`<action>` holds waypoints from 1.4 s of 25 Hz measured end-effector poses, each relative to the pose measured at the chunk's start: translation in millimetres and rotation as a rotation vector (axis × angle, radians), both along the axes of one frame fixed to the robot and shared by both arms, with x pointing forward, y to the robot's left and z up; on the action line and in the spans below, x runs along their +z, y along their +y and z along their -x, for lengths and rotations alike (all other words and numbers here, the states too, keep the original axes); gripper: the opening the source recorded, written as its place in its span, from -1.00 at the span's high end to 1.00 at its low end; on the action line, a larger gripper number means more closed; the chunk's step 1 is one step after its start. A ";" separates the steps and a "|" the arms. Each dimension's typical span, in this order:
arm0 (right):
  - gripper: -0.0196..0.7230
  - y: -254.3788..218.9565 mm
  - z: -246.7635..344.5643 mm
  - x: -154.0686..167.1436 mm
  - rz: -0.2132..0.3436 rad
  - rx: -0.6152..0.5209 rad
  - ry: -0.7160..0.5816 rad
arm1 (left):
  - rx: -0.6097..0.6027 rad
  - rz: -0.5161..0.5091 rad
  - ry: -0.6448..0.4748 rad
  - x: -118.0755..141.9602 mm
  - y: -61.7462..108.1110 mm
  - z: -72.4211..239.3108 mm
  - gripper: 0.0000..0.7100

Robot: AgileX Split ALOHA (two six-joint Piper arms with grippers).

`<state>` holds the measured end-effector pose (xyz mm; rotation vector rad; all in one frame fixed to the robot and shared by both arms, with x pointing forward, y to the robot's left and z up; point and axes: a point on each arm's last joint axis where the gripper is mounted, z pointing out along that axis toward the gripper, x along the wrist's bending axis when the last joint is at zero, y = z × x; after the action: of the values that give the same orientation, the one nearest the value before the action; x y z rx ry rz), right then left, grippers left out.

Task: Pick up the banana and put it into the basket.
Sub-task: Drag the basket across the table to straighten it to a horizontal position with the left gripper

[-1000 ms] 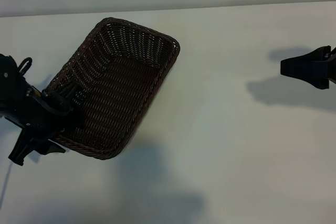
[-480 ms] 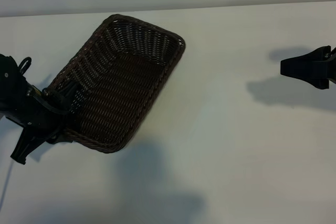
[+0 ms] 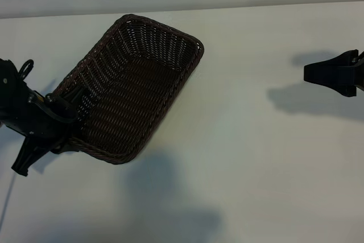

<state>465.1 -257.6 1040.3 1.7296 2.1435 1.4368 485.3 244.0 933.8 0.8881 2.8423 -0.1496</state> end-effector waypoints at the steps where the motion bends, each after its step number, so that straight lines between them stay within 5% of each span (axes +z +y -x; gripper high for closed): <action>1: -0.51 0.0 0.0 0.0 0.000 0.000 0.000 | -0.016 -0.001 -0.011 2.0 0.3 0.2 0.52; 8: -0.51 0.0 0.0 0.0 0.000 0.000 0.000 | -0.116 -0.006 -0.040 13.6 0.7 4.1 0.53; 15: -0.51 0.0 0.0 0.0 0.000 0.000 0.000 | -0.337 0.068 -0.121 44.8 -3.6 -16.6 0.53; 24: -0.51 0.0 0.0 0.0 0.000 0.000 0.000 | -0.582 0.048 -0.253 96.0 22.5 -46.0 0.53; 35: -0.51 0.2 0.2 0.0 -0.001 0.002 0.001 | -0.823 0.106 -0.148 100.1 20.3 -92.1 0.54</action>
<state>464.9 -257.4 1040.3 1.7293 2.1465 1.4383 577.4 264.4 1033.9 1.8810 2.1425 -0.3044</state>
